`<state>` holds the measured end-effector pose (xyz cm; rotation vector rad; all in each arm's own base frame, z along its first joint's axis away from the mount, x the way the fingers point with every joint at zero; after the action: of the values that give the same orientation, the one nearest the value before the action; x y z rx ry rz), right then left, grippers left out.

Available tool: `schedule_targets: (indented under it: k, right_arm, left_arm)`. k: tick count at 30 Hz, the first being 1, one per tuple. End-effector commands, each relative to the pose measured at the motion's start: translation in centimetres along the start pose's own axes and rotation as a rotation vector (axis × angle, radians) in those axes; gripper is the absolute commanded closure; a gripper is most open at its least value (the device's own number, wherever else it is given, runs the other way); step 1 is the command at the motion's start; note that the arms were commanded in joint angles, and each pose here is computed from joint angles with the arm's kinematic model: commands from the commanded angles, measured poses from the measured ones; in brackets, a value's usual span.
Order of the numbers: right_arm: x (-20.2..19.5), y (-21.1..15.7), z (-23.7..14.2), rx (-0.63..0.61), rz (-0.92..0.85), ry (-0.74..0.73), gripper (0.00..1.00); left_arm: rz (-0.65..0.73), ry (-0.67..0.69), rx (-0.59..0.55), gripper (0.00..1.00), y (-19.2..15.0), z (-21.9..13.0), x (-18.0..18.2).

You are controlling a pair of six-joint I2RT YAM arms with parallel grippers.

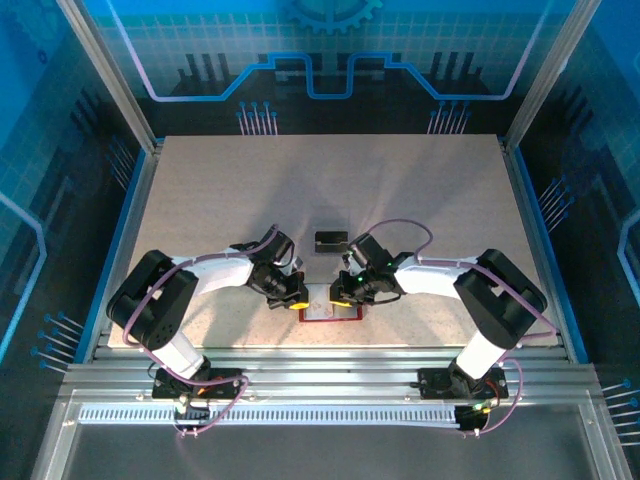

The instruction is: Take the credit cards out of the card holder

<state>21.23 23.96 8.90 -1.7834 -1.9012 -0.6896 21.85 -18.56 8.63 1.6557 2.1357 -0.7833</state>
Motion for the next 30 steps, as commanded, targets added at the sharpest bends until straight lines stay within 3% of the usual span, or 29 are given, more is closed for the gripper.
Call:
schedule_targets:
  k: [1,30]
  right_arm:
    - [-0.64,-0.06,0.43,0.018,0.023,0.012,0.83]
    - [-1.08,-0.32,0.80,0.023,0.038,0.053,0.86]
  left_arm:
    - [-0.013,0.054,0.013,0.99,0.00,0.33,0.91]
    - [-0.015,0.059,0.013,0.99,-0.26,0.19,1.08]
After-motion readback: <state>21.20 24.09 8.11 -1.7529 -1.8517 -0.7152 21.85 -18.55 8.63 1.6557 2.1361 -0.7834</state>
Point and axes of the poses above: each hand's point on the last joint's axis, 136 mm out from that joint toward the fingers, its own z axis out along the fingers, its own x axis along the line the jaws close on, y = z × x, the point moved 8 cm from there along -z, back along the fingers, and after that the axes turned 6 degrees about -z, right-handed, at the moved point
